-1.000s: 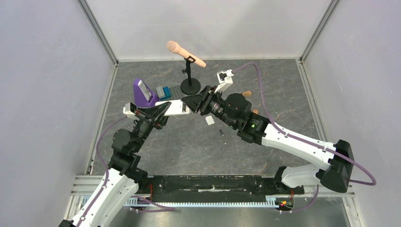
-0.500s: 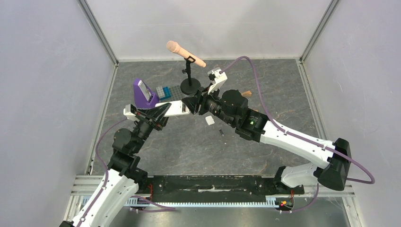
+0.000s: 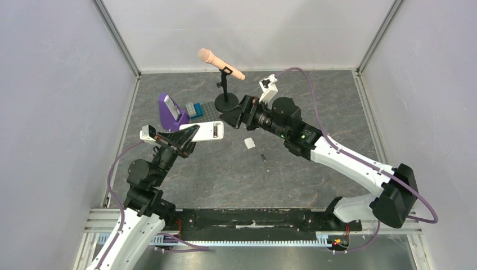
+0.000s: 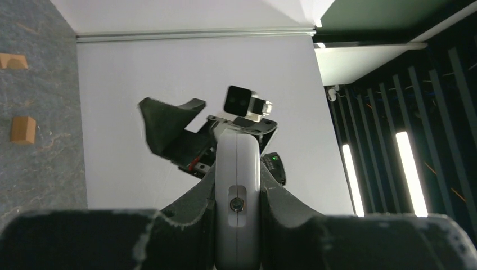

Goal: Load the batteries into the remote control
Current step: Load the battery into the remote control.

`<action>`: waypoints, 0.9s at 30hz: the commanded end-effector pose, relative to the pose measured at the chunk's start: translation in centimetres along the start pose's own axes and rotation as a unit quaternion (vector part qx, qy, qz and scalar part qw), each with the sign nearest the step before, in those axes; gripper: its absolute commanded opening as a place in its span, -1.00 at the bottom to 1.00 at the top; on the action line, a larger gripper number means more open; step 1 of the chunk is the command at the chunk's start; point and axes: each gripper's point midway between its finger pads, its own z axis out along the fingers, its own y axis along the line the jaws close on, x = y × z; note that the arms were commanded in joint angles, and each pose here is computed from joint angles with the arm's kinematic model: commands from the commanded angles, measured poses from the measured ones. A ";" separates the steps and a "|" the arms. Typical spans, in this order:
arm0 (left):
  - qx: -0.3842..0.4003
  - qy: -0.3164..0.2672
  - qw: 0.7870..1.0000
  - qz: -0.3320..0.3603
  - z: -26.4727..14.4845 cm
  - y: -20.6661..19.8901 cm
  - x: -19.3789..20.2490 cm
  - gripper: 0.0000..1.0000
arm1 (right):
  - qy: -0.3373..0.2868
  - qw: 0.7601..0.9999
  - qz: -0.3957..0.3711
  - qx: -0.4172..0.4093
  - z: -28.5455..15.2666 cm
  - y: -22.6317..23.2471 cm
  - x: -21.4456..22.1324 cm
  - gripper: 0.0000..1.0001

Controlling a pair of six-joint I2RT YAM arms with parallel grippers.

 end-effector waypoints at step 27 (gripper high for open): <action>0.085 0.077 0.978 0.175 -0.1 -1.1 2.8 -0.96 | -0.024 0.972 0.097 -0.213 -5.2 6.0 -0.5 0.69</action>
